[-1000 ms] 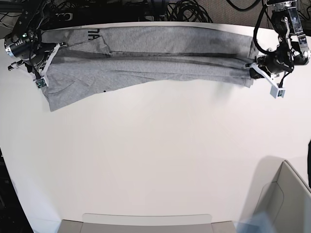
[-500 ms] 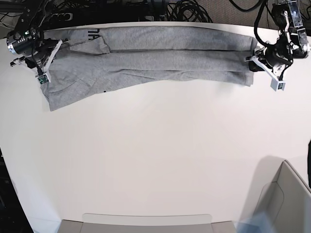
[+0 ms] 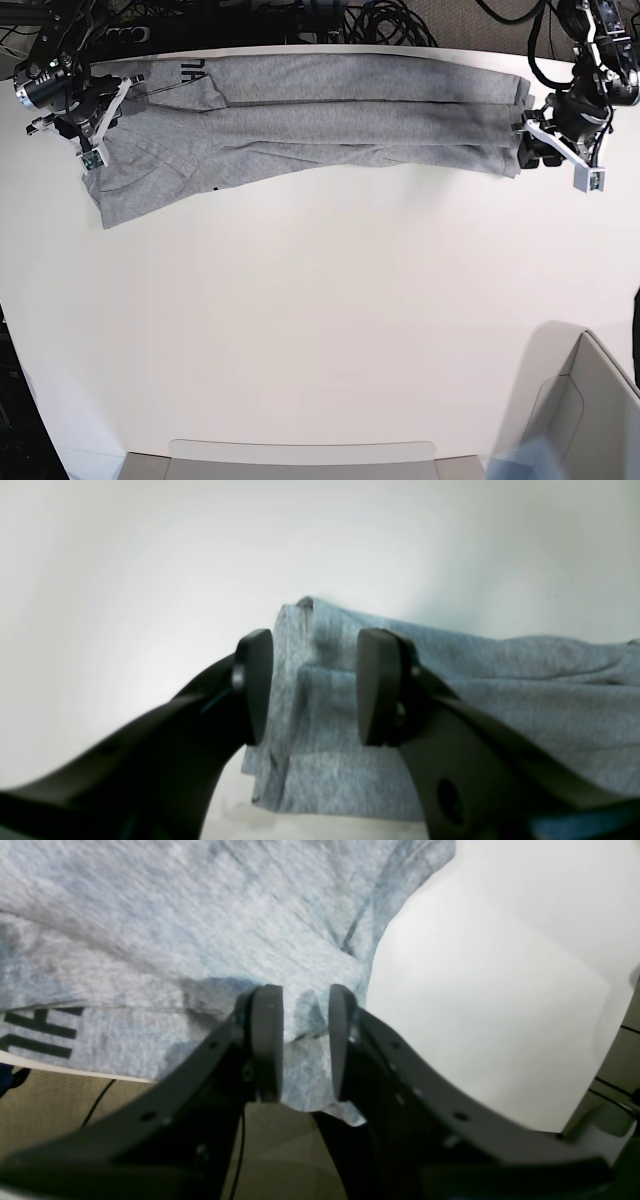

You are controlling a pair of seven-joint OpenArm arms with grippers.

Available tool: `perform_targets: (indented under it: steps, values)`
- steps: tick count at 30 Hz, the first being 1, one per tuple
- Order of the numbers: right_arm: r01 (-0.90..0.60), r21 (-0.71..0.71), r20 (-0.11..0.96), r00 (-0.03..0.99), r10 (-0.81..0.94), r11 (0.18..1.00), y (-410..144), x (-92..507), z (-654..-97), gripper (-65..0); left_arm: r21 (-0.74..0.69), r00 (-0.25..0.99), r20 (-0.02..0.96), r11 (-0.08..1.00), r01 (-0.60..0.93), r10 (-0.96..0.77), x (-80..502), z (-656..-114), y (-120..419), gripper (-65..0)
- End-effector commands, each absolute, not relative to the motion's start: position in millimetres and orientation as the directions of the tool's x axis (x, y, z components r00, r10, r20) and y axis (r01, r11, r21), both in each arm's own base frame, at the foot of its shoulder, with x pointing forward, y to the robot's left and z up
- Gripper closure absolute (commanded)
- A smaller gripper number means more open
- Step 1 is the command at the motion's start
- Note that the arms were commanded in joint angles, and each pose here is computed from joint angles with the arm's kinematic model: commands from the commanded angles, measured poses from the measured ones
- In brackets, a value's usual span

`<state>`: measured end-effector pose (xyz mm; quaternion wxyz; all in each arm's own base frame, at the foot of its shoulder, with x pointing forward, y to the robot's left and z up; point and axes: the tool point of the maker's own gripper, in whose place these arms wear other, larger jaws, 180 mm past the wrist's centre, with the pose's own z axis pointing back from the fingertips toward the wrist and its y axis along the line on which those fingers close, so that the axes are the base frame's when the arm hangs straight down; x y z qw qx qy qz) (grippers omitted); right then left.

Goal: Fold the T-shirt properly
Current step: 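Lay the folded hem down along the collar edge with both grippers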

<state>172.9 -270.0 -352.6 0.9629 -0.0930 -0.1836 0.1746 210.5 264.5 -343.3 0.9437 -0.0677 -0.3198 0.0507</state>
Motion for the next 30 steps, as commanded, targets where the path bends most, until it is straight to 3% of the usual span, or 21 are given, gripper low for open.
perform_targets:
  steps: [1,9,14,21,25,30]
  values:
    - [-0.312,-0.269,0.33,0.858,0.392,0.911,-273.8,178.0,-344.9,-16.5,-0.152,0.781,0.614,0.988,-0.028,0.117,215.0,-338.5,262.2,-27.8]
    - [-0.309,-0.272,0.342,0.854,0.392,0.911,-273.5,183.0,-343.1,-16.5,-0.207,0.814,0.574,0.977,0.041,0.088,220.2,-358.9,230.7,-27.9]
    - [-0.309,-0.274,0.34,0.855,0.392,0.911,-274.0,182.8,-343.1,-16.5,-0.262,0.853,0.475,0.96,-0.096,0.215,224.8,-408.1,255.0,-27.7]
    - [-0.308,-0.276,0.339,0.855,0.392,0.91,-274.5,183.1,-342.8,-16.5,-0.268,0.842,0.464,0.949,-0.164,0.277,221.4,-423.6,269.6,-27.6]
    - [-0.304,-0.281,0.35,0.851,0.392,0.91,-274.7,187.8,-340.3,-16.5,-0.247,0.811,0.489,0.943,-0.225,0.321,221.3,-416.1,294.7,-27.6]
    - [-0.304,-0.281,0.35,0.851,0.392,0.91,-274.7,187.8,-340.3,-16.5,-0.106,0.815,0.507,0.958,-0.265,0.282,213.7,-414.3,328.8,-27.6]
